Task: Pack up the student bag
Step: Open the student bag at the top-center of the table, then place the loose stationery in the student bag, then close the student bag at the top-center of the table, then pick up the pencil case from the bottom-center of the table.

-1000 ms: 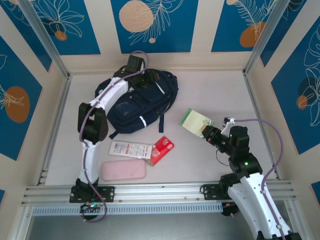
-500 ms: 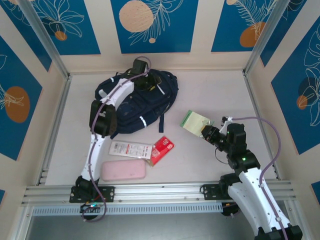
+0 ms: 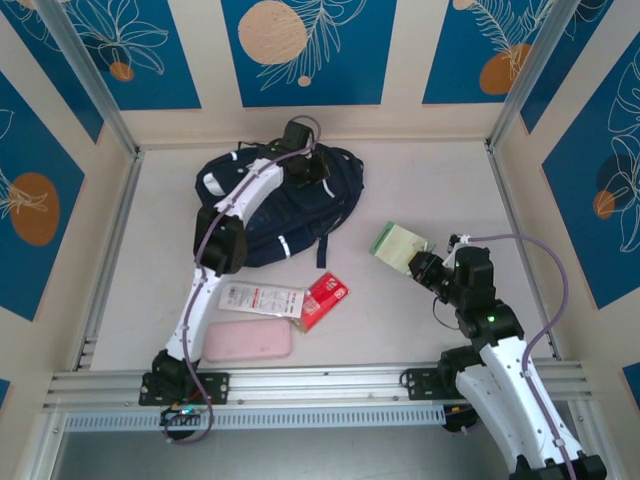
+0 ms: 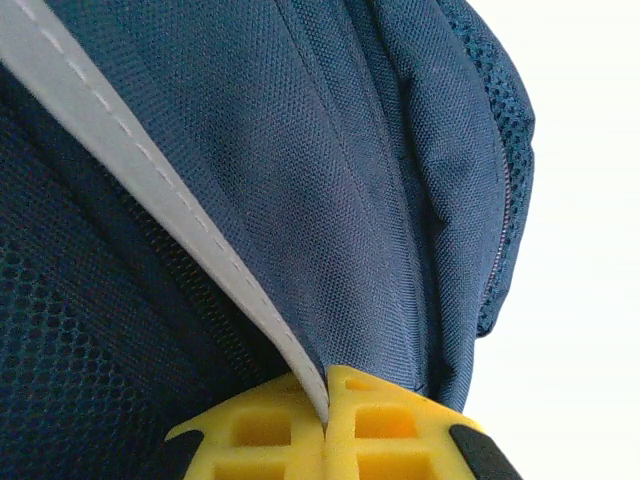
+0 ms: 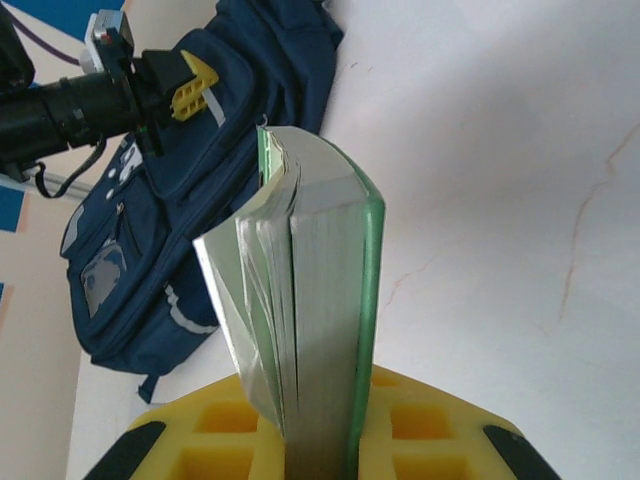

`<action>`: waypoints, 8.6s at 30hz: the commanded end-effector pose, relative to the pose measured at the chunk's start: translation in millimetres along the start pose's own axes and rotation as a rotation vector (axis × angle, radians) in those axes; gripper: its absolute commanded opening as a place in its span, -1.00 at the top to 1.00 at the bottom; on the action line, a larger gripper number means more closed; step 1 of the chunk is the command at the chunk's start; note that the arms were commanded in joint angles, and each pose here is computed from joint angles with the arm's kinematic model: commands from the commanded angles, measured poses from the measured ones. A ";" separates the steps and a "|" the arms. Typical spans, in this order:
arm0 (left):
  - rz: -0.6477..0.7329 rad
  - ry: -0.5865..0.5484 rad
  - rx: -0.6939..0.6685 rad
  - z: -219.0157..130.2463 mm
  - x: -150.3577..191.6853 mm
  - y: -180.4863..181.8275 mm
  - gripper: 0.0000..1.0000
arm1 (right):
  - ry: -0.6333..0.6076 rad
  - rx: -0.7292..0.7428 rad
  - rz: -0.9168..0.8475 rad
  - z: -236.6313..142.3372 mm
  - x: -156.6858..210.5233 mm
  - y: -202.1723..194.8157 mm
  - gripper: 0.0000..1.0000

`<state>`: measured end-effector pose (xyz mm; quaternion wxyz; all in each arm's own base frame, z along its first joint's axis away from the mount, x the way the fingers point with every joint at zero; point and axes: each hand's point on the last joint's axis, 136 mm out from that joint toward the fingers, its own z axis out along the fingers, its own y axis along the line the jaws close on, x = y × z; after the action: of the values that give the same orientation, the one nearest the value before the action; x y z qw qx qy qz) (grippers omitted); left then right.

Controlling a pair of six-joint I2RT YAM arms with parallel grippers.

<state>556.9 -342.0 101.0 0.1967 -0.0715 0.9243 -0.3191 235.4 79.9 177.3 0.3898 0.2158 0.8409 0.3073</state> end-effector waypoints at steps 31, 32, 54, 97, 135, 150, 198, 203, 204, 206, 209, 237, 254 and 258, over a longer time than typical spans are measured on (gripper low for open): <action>0.545 -0.052 0.402 -286.2 71.6 -164.0 1.00 | -0.031 -0.287 -0.069 -39.1 -21.9 78.2 1.00; 0.548 -0.043 0.429 -288.5 71.1 -167.6 1.00 | -0.002 -0.312 -0.069 -34.5 -17.8 81.8 1.00; 0.613 0.010 0.572 -306.4 89.7 -185.1 1.00 | 0.251 -0.302 0.263 87.8 -15.6 101.3 1.00; 0.402 -0.027 0.454 -265.7 34.9 -131.9 1.00 | 0.100 -0.280 0.025 116.1 -10.8 113.3 -0.72; 0.184 -0.228 0.187 -283.3 48.6 -65.5 -0.05 | 0.258 -0.287 -0.367 15.2 68.9 81.9 -0.50; 0.053 -0.355 -0.114 -343.0 178.9 95.0 -0.52 | 0.303 -0.672 -0.995 19.3 139.9 148.1 -0.53; 0.218 -0.377 -0.168 -343.1 182.4 107.7 -0.58 | 0.688 -0.728 -1.633 105.1 351.8 112.2 -0.80; 0.219 -0.375 -0.171 -342.3 181.9 108.1 -0.59 | 0.659 -0.742 -1.626 100.7 347.4 116.6 -0.56; 0.217 -0.373 -0.173 -341.9 182.3 108.6 -0.59 | 0.643 -0.750 -1.621 98.7 344.8 119.5 -0.54; 0.215 -0.372 -0.169 -342.6 182.1 107.5 -0.59 | 0.604 -0.767 -1.598 93.7 335.6 126.7 -0.49; 0.206 -0.373 -0.154 -347.1 181.5 102.3 -0.59 | 0.533 -0.765 -1.537 89.4 314.7 136.4 -0.45; -0.102 -0.223 0.326 -307.2 171.8 20.6 -0.78 | 0.144 -0.648 -1.021 33.4 153.9 143.1 -0.33; -0.220 -0.153 0.504 -281.8 179.4 1.8 -0.07 | 0.142 -0.624 -0.924 36.7 135.6 153.4 -0.28; -0.223 -0.164 0.492 -279.0 177.4 4.2 0.11 | 0.156 -0.632 -0.919 35.5 138.4 152.4 -0.28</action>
<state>279.5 -223.4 238.4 0.2402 -0.1557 0.7924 -0.5386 197.5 277.1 164.7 0.4485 -0.3279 0.7625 0.3316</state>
